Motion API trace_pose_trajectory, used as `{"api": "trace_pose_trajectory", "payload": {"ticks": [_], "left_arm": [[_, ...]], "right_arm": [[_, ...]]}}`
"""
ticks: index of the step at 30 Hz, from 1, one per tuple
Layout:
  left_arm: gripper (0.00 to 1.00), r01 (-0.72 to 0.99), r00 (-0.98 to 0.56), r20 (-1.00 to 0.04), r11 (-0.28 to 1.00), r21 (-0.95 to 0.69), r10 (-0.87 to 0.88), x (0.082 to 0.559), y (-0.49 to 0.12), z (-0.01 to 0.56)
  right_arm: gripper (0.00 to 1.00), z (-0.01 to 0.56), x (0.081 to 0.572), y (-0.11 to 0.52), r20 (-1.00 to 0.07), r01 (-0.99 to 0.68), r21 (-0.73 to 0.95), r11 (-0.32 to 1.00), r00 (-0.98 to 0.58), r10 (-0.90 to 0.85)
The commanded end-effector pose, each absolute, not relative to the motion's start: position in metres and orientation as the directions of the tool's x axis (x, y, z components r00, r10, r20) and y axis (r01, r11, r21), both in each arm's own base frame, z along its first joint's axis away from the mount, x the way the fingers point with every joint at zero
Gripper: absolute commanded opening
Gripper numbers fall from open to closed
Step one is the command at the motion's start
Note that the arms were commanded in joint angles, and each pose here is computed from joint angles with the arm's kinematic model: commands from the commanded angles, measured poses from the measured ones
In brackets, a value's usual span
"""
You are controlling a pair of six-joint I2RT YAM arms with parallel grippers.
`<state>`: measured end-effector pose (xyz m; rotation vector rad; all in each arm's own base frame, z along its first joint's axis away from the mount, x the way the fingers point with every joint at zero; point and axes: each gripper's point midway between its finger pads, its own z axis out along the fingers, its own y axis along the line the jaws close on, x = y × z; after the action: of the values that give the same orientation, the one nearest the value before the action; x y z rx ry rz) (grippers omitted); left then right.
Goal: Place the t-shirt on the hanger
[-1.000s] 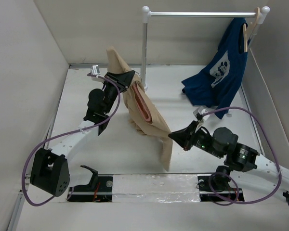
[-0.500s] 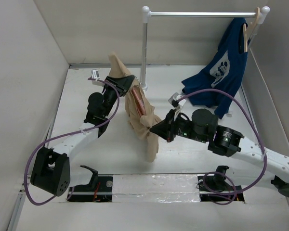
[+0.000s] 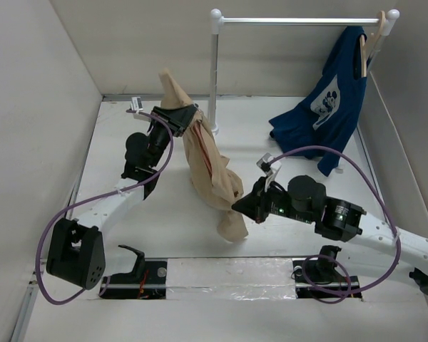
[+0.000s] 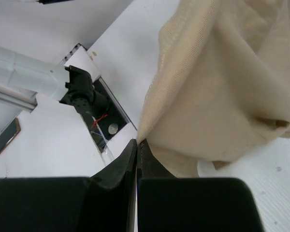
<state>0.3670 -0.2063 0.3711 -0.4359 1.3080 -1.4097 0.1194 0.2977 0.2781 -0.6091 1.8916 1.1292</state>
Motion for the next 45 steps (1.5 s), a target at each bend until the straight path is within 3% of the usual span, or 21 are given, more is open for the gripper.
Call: {"api": "trace_pose_trajectory", "payload": {"ticks": [1, 6, 9, 13, 17, 23, 30, 31, 32, 34, 35, 36, 37, 38, 42, 45], "left_arm": [[0.00, 0.568, -0.313, -0.387, 0.155, -0.808, -0.867, 0.352, -0.214, 0.405], [0.00, 0.522, -0.364, -0.383, 0.154, -0.839, -0.849, 0.349, -0.221, 0.370], [0.00, 0.497, -0.388, -0.381, 0.158, -0.853, -0.839, 0.341, -0.220, 0.352], [0.00, 0.465, -0.402, -0.385, 0.178, -0.868, -0.831, 0.332, -0.217, 0.343], [0.00, 0.437, -0.462, -0.379, 0.166, -0.884, -0.802, 0.320, -0.221, 0.333], [0.00, 0.399, -0.550, -0.350, 0.129, -0.908, -0.759, 0.307, -0.229, 0.314], [0.00, 0.359, -0.579, -0.358, 0.165, -0.919, -0.733, 0.299, -0.229, 0.294], [0.00, 0.350, -0.577, -0.358, 0.174, -0.920, -0.734, 0.299, -0.228, 0.290], [0.00, 0.342, -0.574, -0.358, 0.181, -0.922, -0.736, 0.299, -0.227, 0.286], [0.00, 0.344, -0.573, -0.357, 0.179, -0.922, -0.738, 0.299, -0.227, 0.285], [0.00, 0.344, -0.574, -0.356, 0.177, -0.922, -0.737, 0.299, -0.227, 0.284], [0.00, 0.344, -0.575, -0.354, 0.174, -0.923, -0.738, 0.299, -0.227, 0.284], [0.00, 0.347, -0.574, -0.353, 0.172, -0.922, -0.739, 0.298, -0.227, 0.285], [0.00, 0.347, -0.573, -0.352, 0.170, -0.922, -0.740, 0.298, -0.226, 0.286], [0.00, 0.357, -0.566, -0.353, 0.165, -0.919, -0.745, 0.297, -0.226, 0.290], [0.00, 0.362, -0.563, -0.355, 0.163, -0.918, -0.746, 0.296, -0.225, 0.292]], "right_arm": [[0.00, 0.330, 0.113, 0.317, -0.876, -0.805, 0.465, 0.368, -0.477, 0.065], [0.00, 0.399, 0.121, 0.319, -0.913, -0.849, 0.407, 0.337, -0.366, 0.181], [0.00, 0.411, 0.136, 0.315, -0.917, -0.830, 0.393, 0.396, -0.321, 0.237], [0.00, 0.349, 0.155, 0.325, -0.917, -0.768, 0.389, 0.509, -0.378, 0.130], [0.00, 0.271, 0.137, 0.342, -0.857, -0.750, 0.454, 0.482, -0.515, 0.005], [0.00, 0.246, 0.129, 0.331, -0.836, -0.711, 0.449, 0.540, -0.548, -0.027], [0.32, 0.290, 0.134, 0.315, -0.873, -0.721, 0.430, 0.543, -0.485, 0.048], [0.45, 0.300, 0.135, 0.315, -0.879, -0.725, 0.426, 0.541, -0.473, 0.058], [0.50, 0.301, 0.136, 0.313, -0.886, -0.731, 0.407, 0.548, -0.461, 0.043], [0.56, 0.307, 0.142, 0.312, -0.897, -0.728, 0.388, 0.566, -0.438, 0.051], [0.54, 0.316, 0.145, 0.314, -0.909, -0.735, 0.372, 0.567, -0.413, 0.060], [0.43, 0.315, 0.149, 0.319, -0.913, -0.737, 0.358, 0.573, -0.406, 0.048], [0.08, 0.318, 0.153, 0.323, -0.916, -0.733, 0.351, 0.582, -0.397, 0.053], [0.00, 0.325, 0.159, 0.328, -0.923, -0.730, 0.348, 0.588, -0.378, 0.077], [0.00, 0.324, 0.179, 0.350, -0.937, -0.711, 0.314, 0.629, -0.340, 0.082], [0.29, 0.318, 0.196, 0.365, -0.945, -0.688, 0.273, 0.672, -0.323, 0.053]]}}
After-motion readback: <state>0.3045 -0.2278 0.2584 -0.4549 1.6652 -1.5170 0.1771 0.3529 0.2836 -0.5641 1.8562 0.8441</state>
